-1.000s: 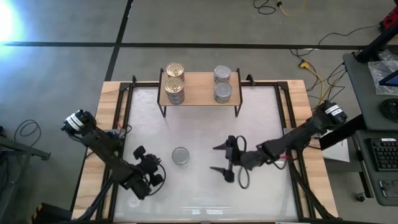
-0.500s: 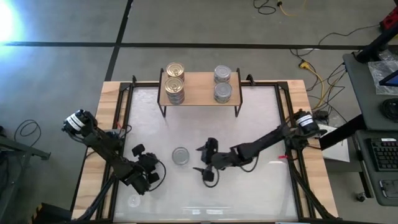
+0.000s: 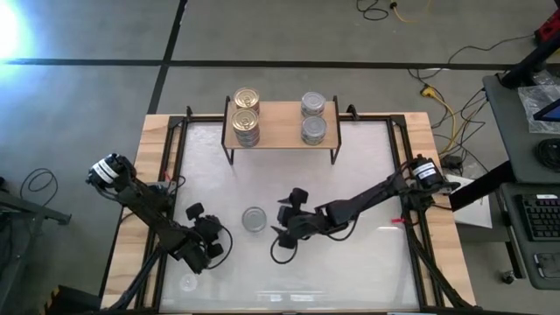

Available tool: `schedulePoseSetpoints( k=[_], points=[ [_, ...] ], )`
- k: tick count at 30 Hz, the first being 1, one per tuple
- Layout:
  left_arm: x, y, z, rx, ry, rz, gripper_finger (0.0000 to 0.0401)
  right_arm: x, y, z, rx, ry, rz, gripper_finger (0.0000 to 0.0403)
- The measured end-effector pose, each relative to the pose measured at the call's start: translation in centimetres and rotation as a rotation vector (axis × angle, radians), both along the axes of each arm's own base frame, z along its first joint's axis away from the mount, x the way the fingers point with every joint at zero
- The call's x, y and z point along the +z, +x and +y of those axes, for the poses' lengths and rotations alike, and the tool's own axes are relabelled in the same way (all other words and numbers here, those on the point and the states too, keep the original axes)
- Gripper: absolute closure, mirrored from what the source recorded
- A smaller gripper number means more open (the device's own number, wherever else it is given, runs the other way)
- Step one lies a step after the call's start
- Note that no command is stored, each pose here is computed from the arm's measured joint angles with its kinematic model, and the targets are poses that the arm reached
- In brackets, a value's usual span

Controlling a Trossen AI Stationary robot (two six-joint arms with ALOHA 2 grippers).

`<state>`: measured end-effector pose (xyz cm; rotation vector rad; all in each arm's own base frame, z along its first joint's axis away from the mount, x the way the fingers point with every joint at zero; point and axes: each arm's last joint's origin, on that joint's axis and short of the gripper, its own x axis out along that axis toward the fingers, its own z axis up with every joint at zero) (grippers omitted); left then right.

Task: Stack canned seafood by type on shelf
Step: Stack the green tuna can on top of the other green tuna on the shelf

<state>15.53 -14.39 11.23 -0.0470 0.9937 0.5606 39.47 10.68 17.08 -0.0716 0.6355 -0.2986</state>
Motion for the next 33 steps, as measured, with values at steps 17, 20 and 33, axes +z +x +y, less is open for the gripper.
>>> schedulePoseSetpoints(
  k=[17, 20, 33],
  points=[
    [-0.4, 1.7, -0.9, -0.159, 0.011, -0.202, 0.0321, -3.8, -0.7, -0.5, 0.071, 0.089, -0.131, 0.0097],
    [-0.8, 2.4, -0.4, -0.182, -0.003, -0.24, 0.0321, -4.8, 0.1, -1.0, 0.117, 0.17, -0.099, 0.0107],
    [-1.2, 4.0, 2.1, -0.225, 0.014, -0.129, 0.0321, -7.6, 2.5, -0.8, 0.064, 0.129, 0.027, 0.0006]
  ],
)
